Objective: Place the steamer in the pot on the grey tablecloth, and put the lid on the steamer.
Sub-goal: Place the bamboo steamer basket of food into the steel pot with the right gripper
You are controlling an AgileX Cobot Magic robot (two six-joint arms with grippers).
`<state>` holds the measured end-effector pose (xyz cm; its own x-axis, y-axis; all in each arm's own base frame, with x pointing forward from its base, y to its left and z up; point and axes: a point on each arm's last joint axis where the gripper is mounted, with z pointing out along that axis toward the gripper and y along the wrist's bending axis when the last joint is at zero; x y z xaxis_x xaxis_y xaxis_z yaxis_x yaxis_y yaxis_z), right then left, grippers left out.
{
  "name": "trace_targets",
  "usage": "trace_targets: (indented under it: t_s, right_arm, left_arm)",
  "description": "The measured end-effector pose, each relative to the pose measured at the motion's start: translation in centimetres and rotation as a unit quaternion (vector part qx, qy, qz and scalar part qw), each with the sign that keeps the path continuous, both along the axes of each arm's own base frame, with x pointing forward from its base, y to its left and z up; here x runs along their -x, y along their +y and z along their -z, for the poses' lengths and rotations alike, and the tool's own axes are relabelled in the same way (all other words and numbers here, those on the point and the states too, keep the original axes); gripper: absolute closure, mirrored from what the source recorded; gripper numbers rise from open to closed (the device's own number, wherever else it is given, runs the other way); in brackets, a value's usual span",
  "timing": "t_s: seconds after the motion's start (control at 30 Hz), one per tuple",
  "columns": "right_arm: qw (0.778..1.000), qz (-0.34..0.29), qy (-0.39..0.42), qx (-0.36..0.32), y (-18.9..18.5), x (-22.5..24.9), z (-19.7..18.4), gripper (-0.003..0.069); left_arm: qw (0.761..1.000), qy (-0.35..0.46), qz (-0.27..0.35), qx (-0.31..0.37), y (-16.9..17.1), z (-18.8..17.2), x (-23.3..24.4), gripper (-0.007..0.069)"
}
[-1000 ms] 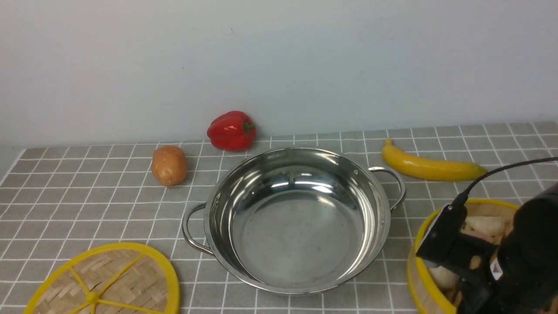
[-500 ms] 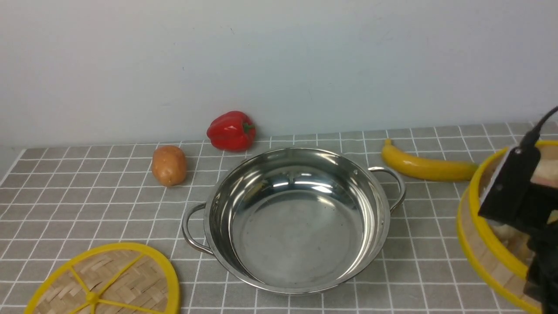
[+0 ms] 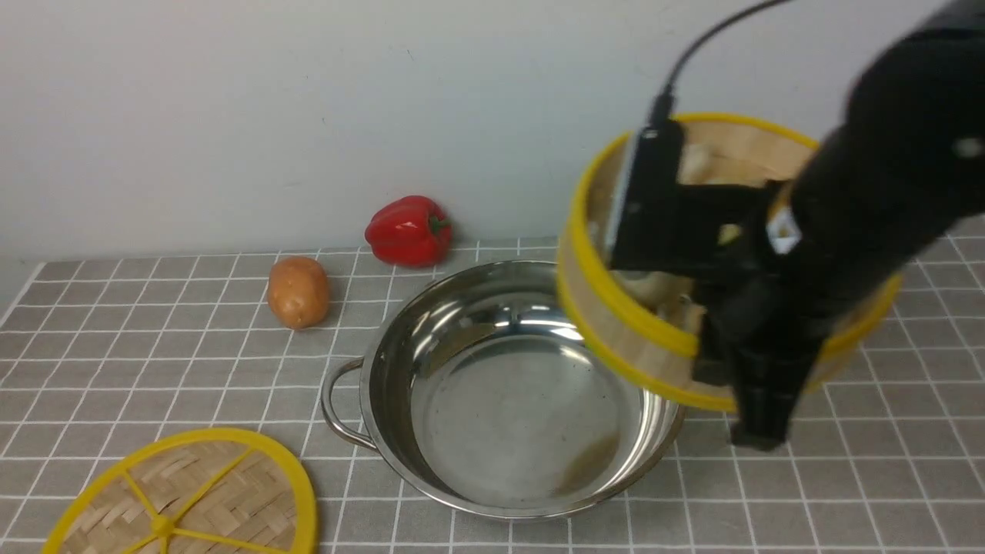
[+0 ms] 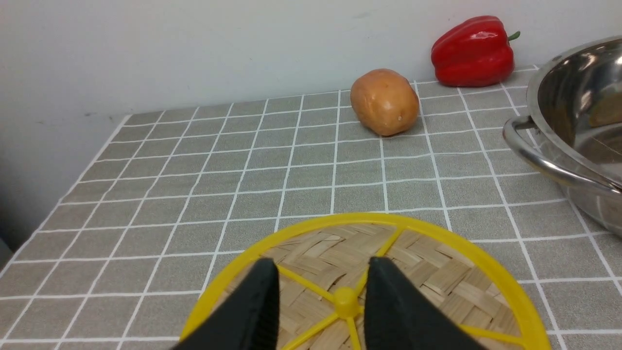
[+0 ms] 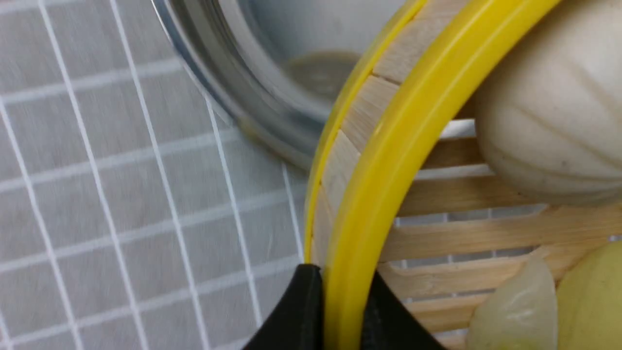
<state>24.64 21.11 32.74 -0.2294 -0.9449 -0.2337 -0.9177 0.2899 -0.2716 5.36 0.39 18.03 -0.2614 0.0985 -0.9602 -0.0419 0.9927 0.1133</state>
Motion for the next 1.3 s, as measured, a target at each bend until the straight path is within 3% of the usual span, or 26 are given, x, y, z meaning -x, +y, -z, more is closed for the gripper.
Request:
trace_targets:
  t_s: [0.13, 0.33, 0.7, 1.3]
  right_arm:
    - [0.998, -0.062, 0.010, 0.013, 4.8, -1.0, 1.9, 0.0579]
    - [0.995, -0.085, 0.042, 0.044, 8.4, -2.9, 6.2, 0.0579]
    - [0.988, -0.102, 0.091, 0.069, 9.9, -3.9, 11.1, 0.0591]
    - [0.986, -0.101, 0.123, 0.056, 10.6, -3.7, 12.7, 0.0580]
  left_arm:
    - [1.000, 0.000, 0.000, 0.000, 0.0, 0.0, 0.0, 0.0382]
    - [1.000, 0.000, 0.000, 0.000, 0.0, 0.0, 0.0, 0.0382]
    - [1.000, 0.000, 0.000, 0.000, 0.0, 0.0, 0.0, 0.0382]
    - [1.000, 0.000, 0.000, 0.000, 0.0, 0.0, 0.0, 0.0382]
